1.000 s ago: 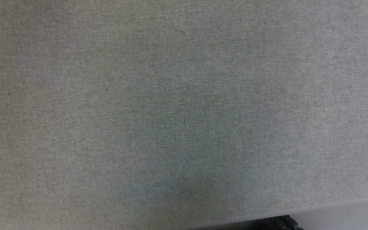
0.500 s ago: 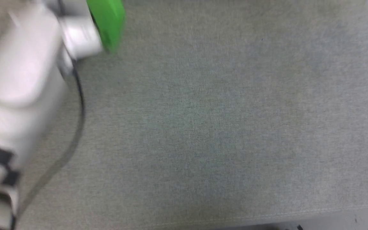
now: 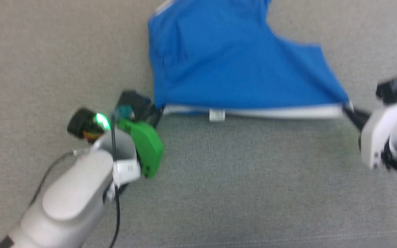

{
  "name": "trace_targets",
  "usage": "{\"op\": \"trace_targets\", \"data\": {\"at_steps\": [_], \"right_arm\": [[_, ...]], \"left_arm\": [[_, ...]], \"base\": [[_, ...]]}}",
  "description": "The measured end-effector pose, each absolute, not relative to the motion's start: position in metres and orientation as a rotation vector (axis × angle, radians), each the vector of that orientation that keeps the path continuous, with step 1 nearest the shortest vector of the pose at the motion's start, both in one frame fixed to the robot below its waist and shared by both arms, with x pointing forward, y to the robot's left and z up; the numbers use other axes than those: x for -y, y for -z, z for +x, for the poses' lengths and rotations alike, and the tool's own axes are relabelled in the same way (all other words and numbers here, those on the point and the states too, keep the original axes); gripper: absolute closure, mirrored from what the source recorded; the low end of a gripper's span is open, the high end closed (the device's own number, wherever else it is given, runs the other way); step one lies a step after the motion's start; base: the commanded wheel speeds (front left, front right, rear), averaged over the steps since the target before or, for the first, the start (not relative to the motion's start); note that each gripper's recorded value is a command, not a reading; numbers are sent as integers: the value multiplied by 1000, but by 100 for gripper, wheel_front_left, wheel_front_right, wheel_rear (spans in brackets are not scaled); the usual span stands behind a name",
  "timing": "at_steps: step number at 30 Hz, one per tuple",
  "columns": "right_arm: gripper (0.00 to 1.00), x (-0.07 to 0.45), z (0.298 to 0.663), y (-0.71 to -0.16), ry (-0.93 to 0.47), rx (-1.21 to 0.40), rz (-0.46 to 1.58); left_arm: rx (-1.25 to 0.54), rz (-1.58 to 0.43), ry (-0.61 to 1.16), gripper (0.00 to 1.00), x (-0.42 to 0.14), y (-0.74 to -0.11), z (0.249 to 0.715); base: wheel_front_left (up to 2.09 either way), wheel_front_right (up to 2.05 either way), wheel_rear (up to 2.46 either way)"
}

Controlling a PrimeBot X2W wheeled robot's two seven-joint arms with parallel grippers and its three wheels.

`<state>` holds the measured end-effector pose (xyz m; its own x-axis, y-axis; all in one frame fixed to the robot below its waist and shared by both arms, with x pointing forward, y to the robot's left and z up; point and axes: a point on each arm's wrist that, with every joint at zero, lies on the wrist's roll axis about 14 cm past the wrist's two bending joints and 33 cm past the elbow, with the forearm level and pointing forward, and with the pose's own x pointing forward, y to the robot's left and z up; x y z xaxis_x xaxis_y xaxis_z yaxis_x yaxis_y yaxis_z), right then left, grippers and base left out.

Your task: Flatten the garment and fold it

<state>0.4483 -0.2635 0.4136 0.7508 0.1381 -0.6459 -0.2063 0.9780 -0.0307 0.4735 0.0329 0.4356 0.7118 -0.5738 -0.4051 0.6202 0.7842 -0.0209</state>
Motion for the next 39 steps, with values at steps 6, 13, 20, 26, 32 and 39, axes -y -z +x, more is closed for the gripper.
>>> {"op": "trace_targets", "data": {"at_steps": [6, 13, 20, 26, 32, 39], "right_arm": [[100, 275, 380, -399, -152, -851, -67], [100, 288, 312, -397, -97, -959, -36], [100, 298, 265, -400, -37, -1028, -34], [100, 298, 280, -423, -20, -937, -37], [100, 292, 324, -459, -42, -796, -40], [100, 282, 384, -496, -95, -692, -83]], "left_arm": [[-414, 116, 683, 100, -32, -445, 428], [-467, 85, 758, 100, -22, -443, 363], [-577, 50, 822, 100, -17, -425, 297], [-608, 32, 828, 100, -16, -421, 282], [-542, 14, 786, 100, -16, -441, 309], [-459, 21, 772, 100, -15, -470, 343]], "base": [[0, 0, 0], [0, 0, 0], [0, 0, 0], [0, 0, 0], [0, 0, 0], [0, 0, 0]]}}
